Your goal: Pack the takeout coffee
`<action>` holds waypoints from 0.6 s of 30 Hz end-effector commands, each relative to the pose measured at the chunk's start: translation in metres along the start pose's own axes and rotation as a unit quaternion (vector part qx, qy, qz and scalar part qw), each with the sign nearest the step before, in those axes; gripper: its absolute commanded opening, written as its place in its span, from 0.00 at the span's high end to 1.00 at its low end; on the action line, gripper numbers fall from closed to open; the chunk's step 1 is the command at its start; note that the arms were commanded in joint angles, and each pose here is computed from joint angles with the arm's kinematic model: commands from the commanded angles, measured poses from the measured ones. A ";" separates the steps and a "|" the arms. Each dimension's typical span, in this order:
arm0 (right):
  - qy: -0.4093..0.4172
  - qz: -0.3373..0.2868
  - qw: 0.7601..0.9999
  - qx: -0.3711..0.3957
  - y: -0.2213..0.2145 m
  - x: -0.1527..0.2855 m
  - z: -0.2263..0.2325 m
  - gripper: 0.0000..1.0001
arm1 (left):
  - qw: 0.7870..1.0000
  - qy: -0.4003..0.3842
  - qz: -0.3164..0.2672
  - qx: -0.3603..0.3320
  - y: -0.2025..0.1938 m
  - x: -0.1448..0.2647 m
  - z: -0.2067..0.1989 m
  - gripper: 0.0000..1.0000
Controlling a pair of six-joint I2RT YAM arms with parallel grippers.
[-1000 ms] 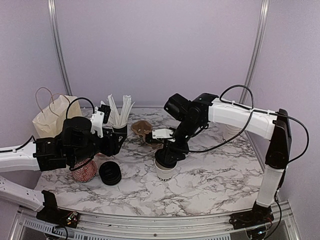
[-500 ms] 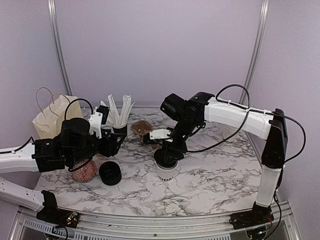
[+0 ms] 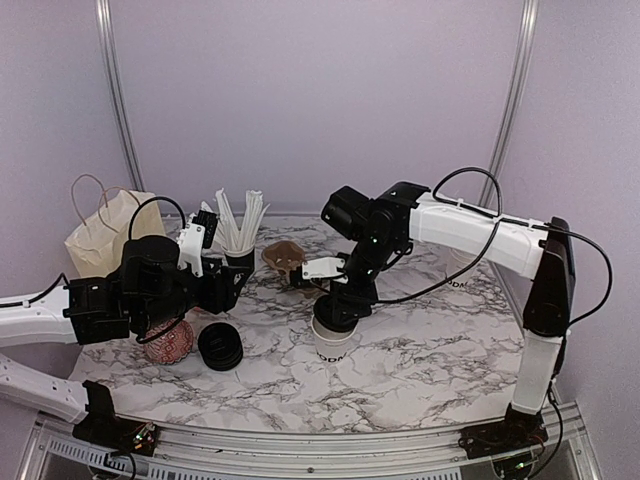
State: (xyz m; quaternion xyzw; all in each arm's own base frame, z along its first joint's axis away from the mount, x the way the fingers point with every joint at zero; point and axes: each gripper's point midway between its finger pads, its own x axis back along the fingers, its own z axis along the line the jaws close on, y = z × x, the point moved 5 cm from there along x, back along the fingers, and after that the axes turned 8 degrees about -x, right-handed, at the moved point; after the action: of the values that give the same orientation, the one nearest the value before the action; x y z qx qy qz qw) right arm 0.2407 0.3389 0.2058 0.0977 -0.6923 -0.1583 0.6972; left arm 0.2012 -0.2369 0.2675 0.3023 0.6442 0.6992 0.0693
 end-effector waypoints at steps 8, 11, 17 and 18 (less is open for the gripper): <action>0.024 0.015 1.000 0.003 -0.004 -0.002 0.010 0.35 | 1.000 0.007 -0.011 0.006 0.003 0.002 0.003 0.33; 0.030 0.011 0.999 0.004 -0.001 -0.003 0.013 0.35 | 1.000 0.009 -0.011 0.005 0.003 0.002 0.004 0.33; 0.034 0.012 0.999 0.007 0.002 -0.008 0.015 0.35 | 1.000 0.009 -0.009 0.003 0.001 0.001 0.003 0.33; 0.035 0.014 0.999 0.007 0.002 -0.009 0.015 0.35 | 1.000 0.010 -0.008 0.002 0.000 0.001 0.004 0.33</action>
State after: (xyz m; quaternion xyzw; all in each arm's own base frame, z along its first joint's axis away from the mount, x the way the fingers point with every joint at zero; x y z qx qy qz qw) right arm 0.2302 0.3381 0.2025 0.0965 -0.6786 -0.1459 0.7134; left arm 0.2012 -0.2368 0.2675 0.3022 0.6441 0.6994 0.0692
